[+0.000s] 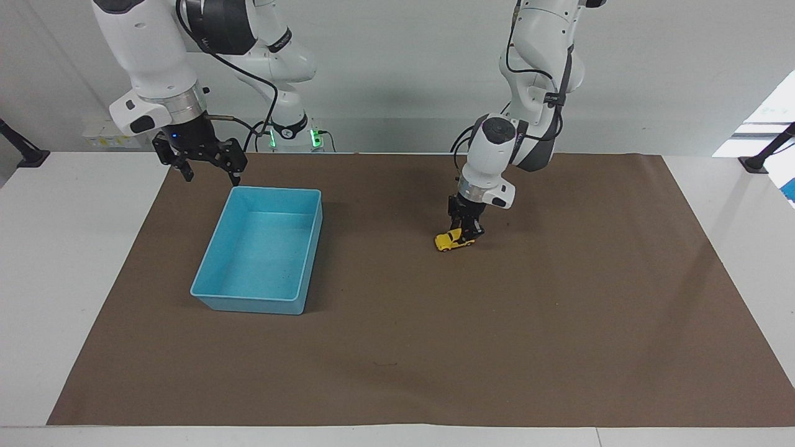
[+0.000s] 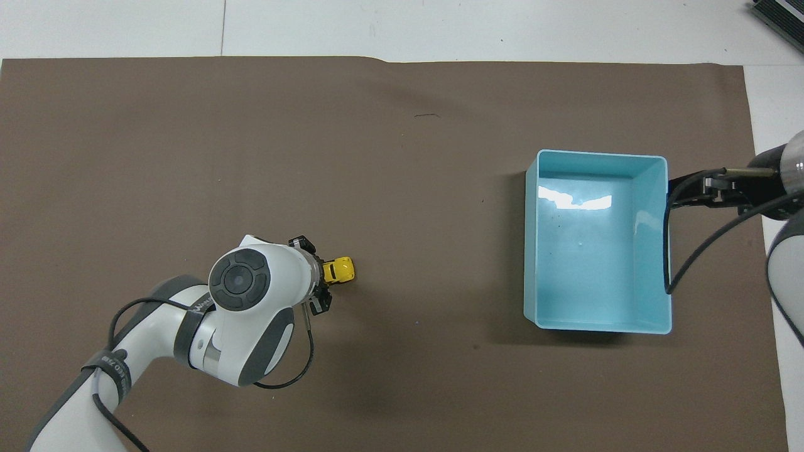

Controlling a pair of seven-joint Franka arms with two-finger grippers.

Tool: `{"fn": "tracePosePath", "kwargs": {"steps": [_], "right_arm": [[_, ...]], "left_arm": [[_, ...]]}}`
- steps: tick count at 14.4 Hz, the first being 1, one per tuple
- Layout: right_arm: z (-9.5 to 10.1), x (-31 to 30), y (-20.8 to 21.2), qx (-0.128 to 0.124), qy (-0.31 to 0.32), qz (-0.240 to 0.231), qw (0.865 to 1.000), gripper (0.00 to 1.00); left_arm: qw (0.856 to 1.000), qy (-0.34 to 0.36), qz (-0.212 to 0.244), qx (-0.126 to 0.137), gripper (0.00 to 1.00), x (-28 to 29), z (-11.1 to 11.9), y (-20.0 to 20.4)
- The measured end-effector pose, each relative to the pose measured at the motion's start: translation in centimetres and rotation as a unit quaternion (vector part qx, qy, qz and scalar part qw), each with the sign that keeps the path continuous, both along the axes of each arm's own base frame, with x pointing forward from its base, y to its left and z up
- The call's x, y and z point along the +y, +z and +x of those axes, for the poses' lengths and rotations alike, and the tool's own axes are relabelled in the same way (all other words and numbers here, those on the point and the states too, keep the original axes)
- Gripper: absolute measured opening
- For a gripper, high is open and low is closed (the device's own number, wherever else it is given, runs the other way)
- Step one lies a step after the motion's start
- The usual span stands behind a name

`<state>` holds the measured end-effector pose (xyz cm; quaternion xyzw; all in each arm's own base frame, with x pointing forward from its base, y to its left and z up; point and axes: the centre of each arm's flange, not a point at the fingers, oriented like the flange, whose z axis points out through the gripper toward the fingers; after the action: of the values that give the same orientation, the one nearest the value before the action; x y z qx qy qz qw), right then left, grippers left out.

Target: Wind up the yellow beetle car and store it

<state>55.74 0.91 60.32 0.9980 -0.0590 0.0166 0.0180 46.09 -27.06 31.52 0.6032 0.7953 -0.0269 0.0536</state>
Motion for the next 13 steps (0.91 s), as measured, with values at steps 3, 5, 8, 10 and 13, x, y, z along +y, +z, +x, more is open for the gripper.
{"fn": "tracePosePath", "kwargs": {"steps": [3,5,8,10,13], "right_arm": [[0.0,0.0,0.0,0.0,0.0,0.0,1.0,1.0],[0.0,0.0,0.0,0.0,0.0,0.0,1.0,1.0],[0.0,0.0,0.0,0.0,0.0,0.0,1.0,1.0],[0.0,0.0,0.0,0.0,0.0,0.0,1.0,1.0],[0.0,0.0,0.0,0.0,0.0,0.0,1.0,1.0]], "left_arm": [[1.0,-0.015,0.012,0.02,0.43,3.2,0.7,0.0],[0.999,-0.019,0.015,0.025,0.43,4.8,1.0,0.0],[0.999,-0.017,0.018,0.033,0.43,6.5,1.4,0.0],[0.999,-0.009,0.019,0.039,0.43,7.8,1.8,0.0],[0.999,0.006,0.02,0.046,0.43,9.4,2.2,0.0]]}}
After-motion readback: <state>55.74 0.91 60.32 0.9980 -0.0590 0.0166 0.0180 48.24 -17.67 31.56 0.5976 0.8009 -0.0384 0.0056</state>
